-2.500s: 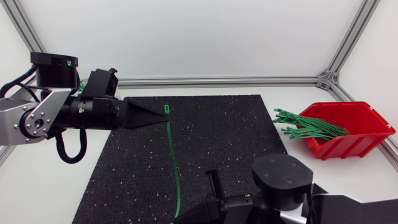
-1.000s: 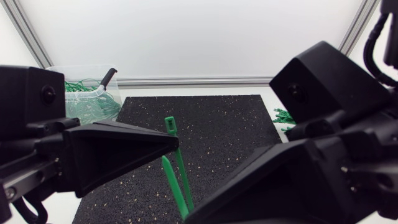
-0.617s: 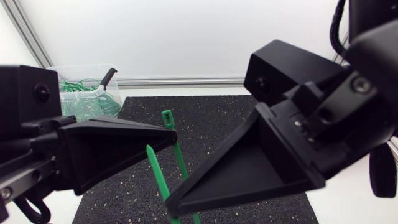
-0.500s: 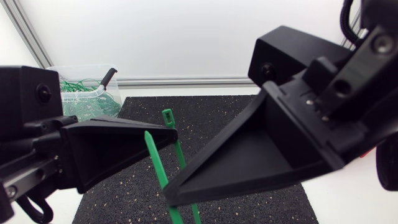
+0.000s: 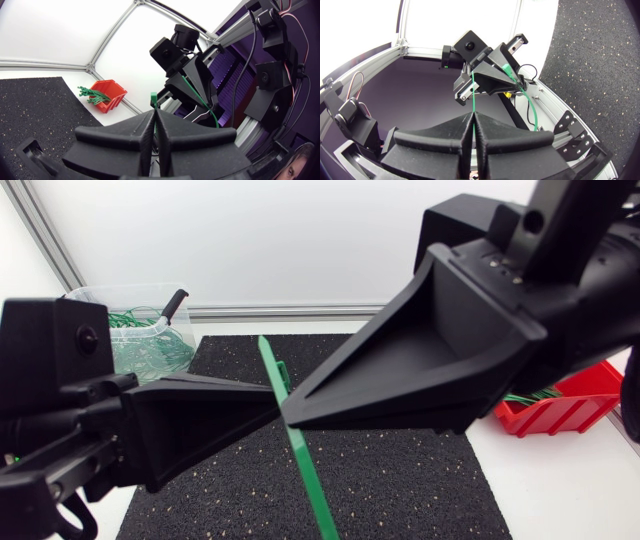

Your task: Take a green cable tie from the red box, thread the tail through the head to close it, then place it in the transparent bin on the left.

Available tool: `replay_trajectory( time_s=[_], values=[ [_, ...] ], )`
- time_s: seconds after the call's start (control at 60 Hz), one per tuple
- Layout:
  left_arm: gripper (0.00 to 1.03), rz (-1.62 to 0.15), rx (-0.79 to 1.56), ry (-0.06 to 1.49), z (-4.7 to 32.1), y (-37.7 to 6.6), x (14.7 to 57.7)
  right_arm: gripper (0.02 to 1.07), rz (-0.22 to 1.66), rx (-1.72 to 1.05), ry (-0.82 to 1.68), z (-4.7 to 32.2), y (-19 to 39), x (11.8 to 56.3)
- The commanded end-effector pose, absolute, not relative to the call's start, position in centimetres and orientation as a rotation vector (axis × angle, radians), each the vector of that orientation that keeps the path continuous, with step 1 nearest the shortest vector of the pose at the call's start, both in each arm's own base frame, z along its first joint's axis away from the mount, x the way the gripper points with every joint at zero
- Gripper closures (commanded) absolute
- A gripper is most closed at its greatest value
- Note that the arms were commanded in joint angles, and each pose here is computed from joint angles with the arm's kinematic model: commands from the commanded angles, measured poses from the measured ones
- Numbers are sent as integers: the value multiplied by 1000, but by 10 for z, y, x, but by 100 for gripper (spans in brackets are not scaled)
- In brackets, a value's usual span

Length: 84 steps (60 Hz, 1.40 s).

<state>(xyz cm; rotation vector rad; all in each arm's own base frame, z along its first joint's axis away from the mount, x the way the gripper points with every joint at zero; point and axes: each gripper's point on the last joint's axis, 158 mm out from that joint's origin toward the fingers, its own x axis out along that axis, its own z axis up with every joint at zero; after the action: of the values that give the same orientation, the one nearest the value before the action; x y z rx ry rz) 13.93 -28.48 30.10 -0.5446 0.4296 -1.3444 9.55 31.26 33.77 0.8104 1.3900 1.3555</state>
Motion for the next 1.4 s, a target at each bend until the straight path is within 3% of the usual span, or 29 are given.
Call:
replay_trajectory(
  time_s=[0.0, 0.333, 1.383],
  values=[
    [99, -1344, -533, 414, 298, -287, 139, 101, 1314, 847, 1431, 337, 313, 102],
    [99, -1310, -520, 382, 299, -287, 144, 101, 1220, 890, 1483, 316, 307, 115],
    [99, -1296, -536, 370, 313, -288, 152, 101, 1199, 889, 1523, 298, 307, 111]
  ],
)
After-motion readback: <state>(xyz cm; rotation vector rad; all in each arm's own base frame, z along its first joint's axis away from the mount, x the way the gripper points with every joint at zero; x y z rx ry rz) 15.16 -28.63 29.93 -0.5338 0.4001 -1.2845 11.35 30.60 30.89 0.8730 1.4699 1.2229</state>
